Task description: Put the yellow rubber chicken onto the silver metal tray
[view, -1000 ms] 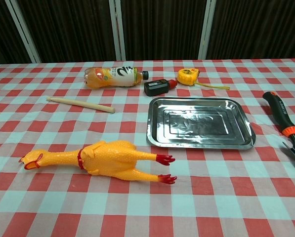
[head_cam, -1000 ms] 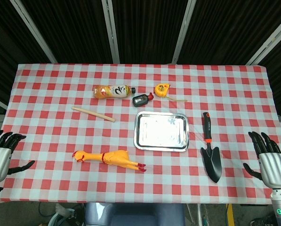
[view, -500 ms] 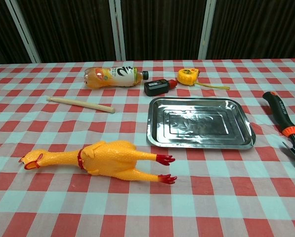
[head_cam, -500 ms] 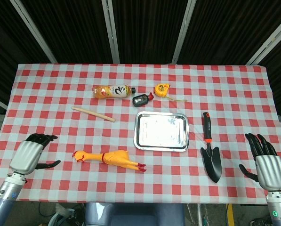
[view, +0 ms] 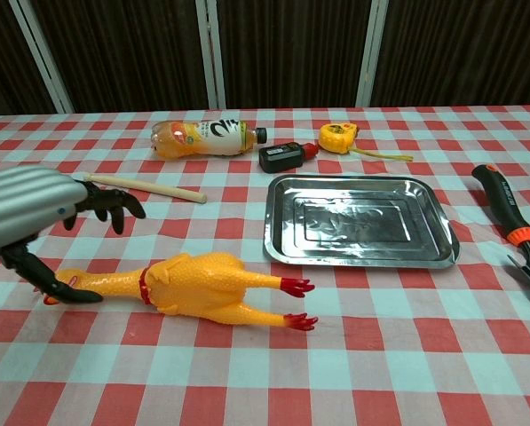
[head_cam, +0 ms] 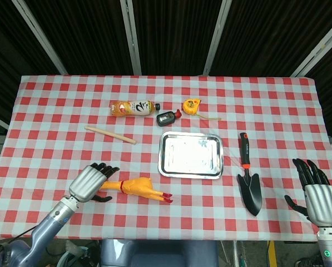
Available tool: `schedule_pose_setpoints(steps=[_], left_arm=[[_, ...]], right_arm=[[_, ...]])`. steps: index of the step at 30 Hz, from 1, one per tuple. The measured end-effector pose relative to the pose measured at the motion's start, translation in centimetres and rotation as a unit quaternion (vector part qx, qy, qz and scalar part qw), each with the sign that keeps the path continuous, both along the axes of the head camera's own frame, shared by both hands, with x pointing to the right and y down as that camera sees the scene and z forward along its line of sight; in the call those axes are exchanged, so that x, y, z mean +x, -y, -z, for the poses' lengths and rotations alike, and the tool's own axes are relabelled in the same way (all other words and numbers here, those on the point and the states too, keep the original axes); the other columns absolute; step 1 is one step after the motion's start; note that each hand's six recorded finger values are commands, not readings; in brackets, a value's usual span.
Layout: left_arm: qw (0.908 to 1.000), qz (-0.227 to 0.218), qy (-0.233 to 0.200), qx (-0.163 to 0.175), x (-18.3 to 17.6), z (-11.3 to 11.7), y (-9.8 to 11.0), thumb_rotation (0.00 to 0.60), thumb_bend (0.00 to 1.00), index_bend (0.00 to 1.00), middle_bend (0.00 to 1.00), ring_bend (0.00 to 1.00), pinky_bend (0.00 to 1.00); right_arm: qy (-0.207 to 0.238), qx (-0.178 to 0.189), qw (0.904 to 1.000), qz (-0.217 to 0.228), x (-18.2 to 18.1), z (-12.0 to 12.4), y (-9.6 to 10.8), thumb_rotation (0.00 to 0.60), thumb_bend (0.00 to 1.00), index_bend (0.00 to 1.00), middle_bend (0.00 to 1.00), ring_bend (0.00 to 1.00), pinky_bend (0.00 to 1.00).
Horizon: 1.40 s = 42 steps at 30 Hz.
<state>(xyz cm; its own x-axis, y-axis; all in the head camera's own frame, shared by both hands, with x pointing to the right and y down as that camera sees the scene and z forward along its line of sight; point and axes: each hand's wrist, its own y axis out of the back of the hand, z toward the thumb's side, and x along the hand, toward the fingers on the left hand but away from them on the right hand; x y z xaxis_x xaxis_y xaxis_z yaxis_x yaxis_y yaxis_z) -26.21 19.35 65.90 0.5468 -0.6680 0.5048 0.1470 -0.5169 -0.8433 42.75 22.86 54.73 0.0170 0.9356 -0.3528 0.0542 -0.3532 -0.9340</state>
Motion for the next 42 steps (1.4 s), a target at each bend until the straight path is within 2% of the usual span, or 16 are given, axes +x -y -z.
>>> schedule_pose_setpoints(steps=[6, 10, 29, 38, 42], left_arm=[[0.9997, -0.006, 0.012, -0.018, 1.6, -2.3, -0.2, 0.600, 0.10, 0.24, 0.35, 0.33, 0.45], [0.9996, 0.000, 0.016, -0.024, 1.8, -3.2, -0.1, 0.600, 0.11, 0.24, 0.35, 0.33, 0.45], [0.9987, 0.005, 0.009, -0.050, 3.1, -4.5, -0.6, 0.600, 0.20, 0.30, 0.40, 0.36, 0.45], [0.9986, 0.000, 0.016, -0.051, 3.1, -5.0, -0.7, 0.600, 0.36, 0.38, 0.49, 0.44, 0.52], [0.9983, -0.003, 0.021, -0.055, 3.1, -5.3, -0.9, 0.600, 0.42, 0.47, 0.57, 0.52, 0.60]], right_arm=[[-0.002, -0.006, 1.0000, -0.007, 0.4, -0.1, -0.3, 0.600, 0.25, 0.00, 0.11, 0.08, 0.19], [-0.002, -0.009, 0.9999, -0.011, 0.5, -0.1, -0.4, 0.600, 0.25, 0.00, 0.11, 0.08, 0.19], [-0.007, -0.010, 0.9997, -0.020, 1.0, 0.0, -0.7, 0.600, 0.25, 0.00, 0.11, 0.08, 0.19], [-0.005, -0.010, 0.9997, -0.023, 1.1, 0.0, -0.8, 0.600, 0.25, 0.00, 0.11, 0.08, 0.19], [-0.004, -0.011, 0.9996, -0.025, 1.1, 0.0, -0.8, 0.600, 0.25, 0.00, 0.11, 0.08, 0.19]])
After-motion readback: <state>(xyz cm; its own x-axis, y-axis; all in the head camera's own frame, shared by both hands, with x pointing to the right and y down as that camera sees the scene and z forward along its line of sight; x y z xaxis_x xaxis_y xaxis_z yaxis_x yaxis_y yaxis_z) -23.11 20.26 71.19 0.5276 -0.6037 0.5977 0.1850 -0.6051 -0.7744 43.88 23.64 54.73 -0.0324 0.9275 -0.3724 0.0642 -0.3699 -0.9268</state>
